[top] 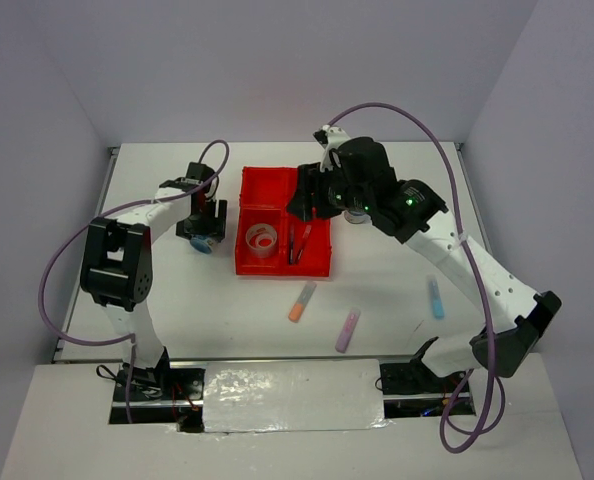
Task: Sort the stationery into containers
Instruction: Pick up the stationery from the center of the board, then place the stationery in the storage box.
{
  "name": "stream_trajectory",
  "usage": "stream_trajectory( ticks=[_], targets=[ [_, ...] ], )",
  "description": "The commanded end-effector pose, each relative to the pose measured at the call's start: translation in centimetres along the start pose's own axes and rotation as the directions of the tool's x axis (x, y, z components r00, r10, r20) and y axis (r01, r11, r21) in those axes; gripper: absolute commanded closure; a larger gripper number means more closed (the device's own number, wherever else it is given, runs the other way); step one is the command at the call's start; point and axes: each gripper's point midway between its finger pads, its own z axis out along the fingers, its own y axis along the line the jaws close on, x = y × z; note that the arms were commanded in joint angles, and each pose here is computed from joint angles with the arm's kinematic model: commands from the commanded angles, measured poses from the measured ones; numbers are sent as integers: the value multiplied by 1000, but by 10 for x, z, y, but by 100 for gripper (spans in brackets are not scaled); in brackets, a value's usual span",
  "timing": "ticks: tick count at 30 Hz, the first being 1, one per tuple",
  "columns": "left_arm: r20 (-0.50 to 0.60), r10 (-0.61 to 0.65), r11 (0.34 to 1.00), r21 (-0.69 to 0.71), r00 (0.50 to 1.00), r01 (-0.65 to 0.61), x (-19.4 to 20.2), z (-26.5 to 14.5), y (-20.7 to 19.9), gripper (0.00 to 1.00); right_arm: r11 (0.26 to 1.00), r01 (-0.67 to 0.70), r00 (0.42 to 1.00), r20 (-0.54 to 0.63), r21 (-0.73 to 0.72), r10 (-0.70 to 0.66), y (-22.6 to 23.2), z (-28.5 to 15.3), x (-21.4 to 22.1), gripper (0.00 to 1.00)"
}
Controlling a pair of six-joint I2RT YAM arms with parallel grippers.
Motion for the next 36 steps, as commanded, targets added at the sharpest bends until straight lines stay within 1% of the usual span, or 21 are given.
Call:
stream_trajectory(
  ticks=[1,3,4,5,6,7,11,13,17,22,24,26,27,28,29,30,32,33,34,35,36],
  targets=[
    [-16,10,1000,-4,1000,-10,8,14,-2,24,999,15,999,42,-31,-13,2,-4,-7,36],
    [-33,2,1000,8,999,-2,17,18,-3,26,999,3,999,36,-42,-1,1,-3,-6,36],
    [-40,-1,1000,18,999,1,20,18,-5,34,999,-5,999,34,-44,6,0,-2,-5,36],
    [-55,-2,1000,23,998,4,27,21,-5,51,999,-13,1000,23,-49,14,-2,0,-2,36],
    [-57,-11,1000,25,998,13,29,21,-6,71,998,-26,999,28,-54,27,-3,2,-3,36],
    [-62,-18,999,25,998,20,31,20,-6,100,998,-36,999,30,-56,38,-5,2,-3,36],
    [-12,-55,995,78,998,56,27,-1,-13,100,990,-101,994,40,-94,105,-11,4,-4,36],
    [36,-69,992,104,997,64,18,-15,-17,100,986,-127,990,43,-106,133,-16,3,-7,36],
    [201,-88,982,182,976,51,-7,-65,-22,100,977,-168,983,50,-129,176,-21,4,-10,36],
    [275,-92,973,231,957,27,-13,-98,-25,100,968,-199,978,37,-154,207,-21,12,-10,36],
    [340,-102,959,285,935,1,-20,-123,-31,100,962,-208,975,35,-177,217,-17,15,-12,36],
    [428,-98,934,352,899,-66,-28,-153,-41,100,953,-225,971,37,-201,237,-12,15,-21,37],
    [444,-90,885,446,891,-133,-25,-168,-59,100,948,-238,968,28,-212,249,-9,18,-23,37],
    [483,-83,846,496,871,-195,-23,-185,-69,100,936,-233,967,40,-263,252,1,16,-32,36],
    [534,-84,795,545,841,-266,-26,-203,-82,100,919,-270,957,28,-288,290,7,17,-35,36],
    [556,-77,702,620,828,-350,-19,-223,-100,100,909,-285,951,27,-305,308,10,17,-39,35],
    [604,-106,616,664,790,-425,-10,-254,-111,100,888,-319,940,11,-332,341,18,19,-45,31],
    [643,-119,549,677,756,-489,-8,-271,-119,100,885,-321,939,6,-337,344,20,20,-46,26],
    [651,-147,512,694,745,-506,-6,-287,-122,100,885,-315,941,9,-343,339,23,19,-49,25],
    [656,-155,470,707,739,-529,-3,-297,-126,100,889,-311,943,10,-337,333,24,21,-48,13],
    [674,-156,404,711,722,-576,0,-312,-132,100,892,-299,947,10,-340,321,26,21,-46,1]
  ],
)
